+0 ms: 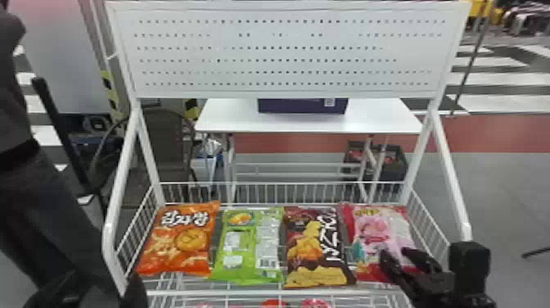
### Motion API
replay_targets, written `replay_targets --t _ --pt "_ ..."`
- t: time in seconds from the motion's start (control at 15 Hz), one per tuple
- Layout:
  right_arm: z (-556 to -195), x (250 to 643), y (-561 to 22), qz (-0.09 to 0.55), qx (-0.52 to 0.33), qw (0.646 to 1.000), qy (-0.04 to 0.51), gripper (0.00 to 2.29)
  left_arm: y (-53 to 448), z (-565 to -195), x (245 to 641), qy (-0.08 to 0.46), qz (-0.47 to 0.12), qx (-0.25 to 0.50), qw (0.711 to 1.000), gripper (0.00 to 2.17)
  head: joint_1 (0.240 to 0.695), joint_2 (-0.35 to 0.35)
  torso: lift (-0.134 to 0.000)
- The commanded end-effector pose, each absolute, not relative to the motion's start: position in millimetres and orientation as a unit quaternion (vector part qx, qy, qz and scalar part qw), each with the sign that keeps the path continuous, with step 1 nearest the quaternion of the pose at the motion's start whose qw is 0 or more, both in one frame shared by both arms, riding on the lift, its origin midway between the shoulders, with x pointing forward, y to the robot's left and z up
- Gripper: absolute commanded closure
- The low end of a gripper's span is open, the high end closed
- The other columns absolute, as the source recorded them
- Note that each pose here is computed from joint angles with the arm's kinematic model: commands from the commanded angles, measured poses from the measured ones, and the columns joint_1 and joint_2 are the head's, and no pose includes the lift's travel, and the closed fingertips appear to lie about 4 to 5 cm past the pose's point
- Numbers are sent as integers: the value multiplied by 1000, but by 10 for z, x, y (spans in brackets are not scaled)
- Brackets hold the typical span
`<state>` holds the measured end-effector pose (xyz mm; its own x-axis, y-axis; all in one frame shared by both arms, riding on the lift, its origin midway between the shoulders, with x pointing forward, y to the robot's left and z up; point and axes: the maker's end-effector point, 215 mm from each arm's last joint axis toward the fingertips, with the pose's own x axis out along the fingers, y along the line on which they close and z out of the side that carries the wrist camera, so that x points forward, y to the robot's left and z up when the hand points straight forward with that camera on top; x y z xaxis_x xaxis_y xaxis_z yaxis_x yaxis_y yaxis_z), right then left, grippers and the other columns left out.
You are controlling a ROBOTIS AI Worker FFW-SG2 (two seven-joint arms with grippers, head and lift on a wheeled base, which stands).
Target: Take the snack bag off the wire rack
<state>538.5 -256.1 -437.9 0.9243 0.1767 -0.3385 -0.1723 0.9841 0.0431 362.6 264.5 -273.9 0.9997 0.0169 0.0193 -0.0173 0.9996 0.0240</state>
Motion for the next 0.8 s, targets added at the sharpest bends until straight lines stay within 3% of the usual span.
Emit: replay_targets --t 0.0,0.33,0.73 --pt "-4404 5369 -2563 90 8 980 177 2243 2644 -2723 3618 -12 9 11 1000 188 499 0 0" --pt "-4274 5268 -2503 95 17 982 164 2243 2634 -2730 3614 -10 8 12 1000 188 499 0 0" --pt "-3465 4996 -2325 119 23 988 96 2243 2611 -2692 3616 -14 6 10 1000 188 499 0 0"
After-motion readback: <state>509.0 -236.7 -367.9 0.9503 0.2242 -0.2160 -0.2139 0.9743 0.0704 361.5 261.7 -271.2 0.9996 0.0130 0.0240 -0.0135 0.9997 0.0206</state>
